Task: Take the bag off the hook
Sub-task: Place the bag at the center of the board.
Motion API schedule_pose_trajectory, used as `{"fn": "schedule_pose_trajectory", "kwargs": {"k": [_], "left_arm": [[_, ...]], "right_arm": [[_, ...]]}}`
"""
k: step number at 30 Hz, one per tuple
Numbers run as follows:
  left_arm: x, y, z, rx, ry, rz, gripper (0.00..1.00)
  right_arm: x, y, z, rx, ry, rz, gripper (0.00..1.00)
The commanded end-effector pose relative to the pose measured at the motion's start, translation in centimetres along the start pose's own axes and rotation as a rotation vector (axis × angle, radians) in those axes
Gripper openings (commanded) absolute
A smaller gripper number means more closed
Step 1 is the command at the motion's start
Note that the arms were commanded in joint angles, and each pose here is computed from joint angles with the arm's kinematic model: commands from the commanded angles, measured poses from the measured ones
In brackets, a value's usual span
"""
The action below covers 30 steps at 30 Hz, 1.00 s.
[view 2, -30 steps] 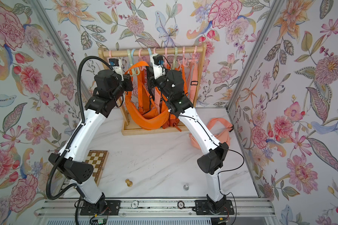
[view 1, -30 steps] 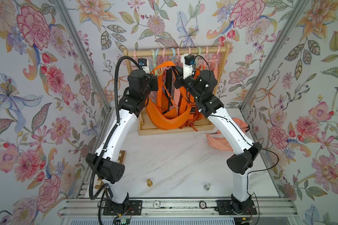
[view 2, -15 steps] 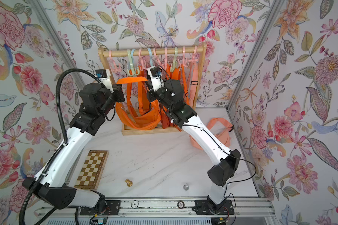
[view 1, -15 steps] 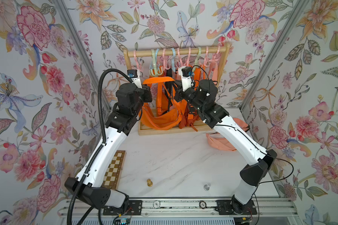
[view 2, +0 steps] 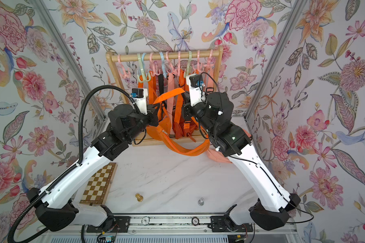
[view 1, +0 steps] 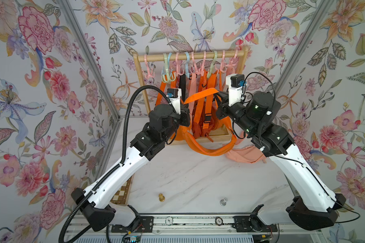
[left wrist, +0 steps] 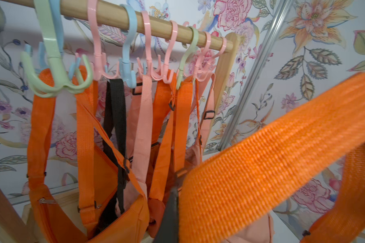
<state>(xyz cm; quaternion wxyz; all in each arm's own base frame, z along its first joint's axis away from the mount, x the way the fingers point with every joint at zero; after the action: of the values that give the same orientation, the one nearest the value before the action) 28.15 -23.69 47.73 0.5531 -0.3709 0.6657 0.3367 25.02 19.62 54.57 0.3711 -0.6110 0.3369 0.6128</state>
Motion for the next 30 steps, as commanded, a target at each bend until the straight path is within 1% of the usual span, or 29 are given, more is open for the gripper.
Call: {"fn": "schedule_pose_trajectory", "kwargs": {"k": [1,5,8,11,14,19,22,24,28,30], "left_arm": [[1.5,-0.9,-1.7,0.016,0.022,0.026,0.0],[5.0,-3.3,-6.2,0.147,0.02,0.111,0.0],[7.9,-5.4,-9.5,0.225,0.007,0.184,0.0],[9.4,-6.4,-12.5,0.313,0.013,0.223,0.0],[10.3,-6.5,-15.0,0.367,-0.002,0.25,0.0],[12.5,-6.0,-17.8,0.444,0.011,0.3,0.0],[13.7,-6.0,-18.8,0.485,0.032,0.327,0.0],[14.2,-6.3,-19.5,0.527,0.04,0.341,0.0],[15.3,-7.8,-21.0,0.569,0.018,0.394,0.0],[15.8,-8.5,-21.9,0.606,0.033,0.412,0.0]], "right_arm": [[0.6,3.3,-2.7,0.201,-0.003,0.051,0.0],[2.0,6.6,-5.6,0.366,0.021,0.079,0.0],[2.8,8.9,-8.5,0.463,-0.026,0.097,0.0],[3.1,10.9,-10.8,0.52,-0.095,0.107,0.0],[3.4,12.3,-12.1,0.561,-0.131,0.127,0.0],[3.9,13.7,-13.1,0.613,-0.15,0.174,0.0],[3.8,14.5,-13.7,0.661,-0.151,0.186,0.0],[3.4,15.2,-14.1,0.701,-0.145,0.175,0.0],[1.9,16.2,-15.2,0.786,-0.128,0.134,0.0],[1.5,16.4,-15.9,0.821,-0.122,0.131,0.0]]}}
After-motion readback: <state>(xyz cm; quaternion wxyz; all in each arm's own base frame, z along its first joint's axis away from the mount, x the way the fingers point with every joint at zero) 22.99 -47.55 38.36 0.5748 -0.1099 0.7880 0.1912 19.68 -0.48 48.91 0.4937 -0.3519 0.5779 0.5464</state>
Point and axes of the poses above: each gripper's point midway between its finger pads, its own y axis back along the fingers, its own z axis along the line the jaws close on, x = y × z, the point moved 8 cm from there along y, back along the fingers, and after that the axes turned 4 degrees about -y, right-handed, at the moved point
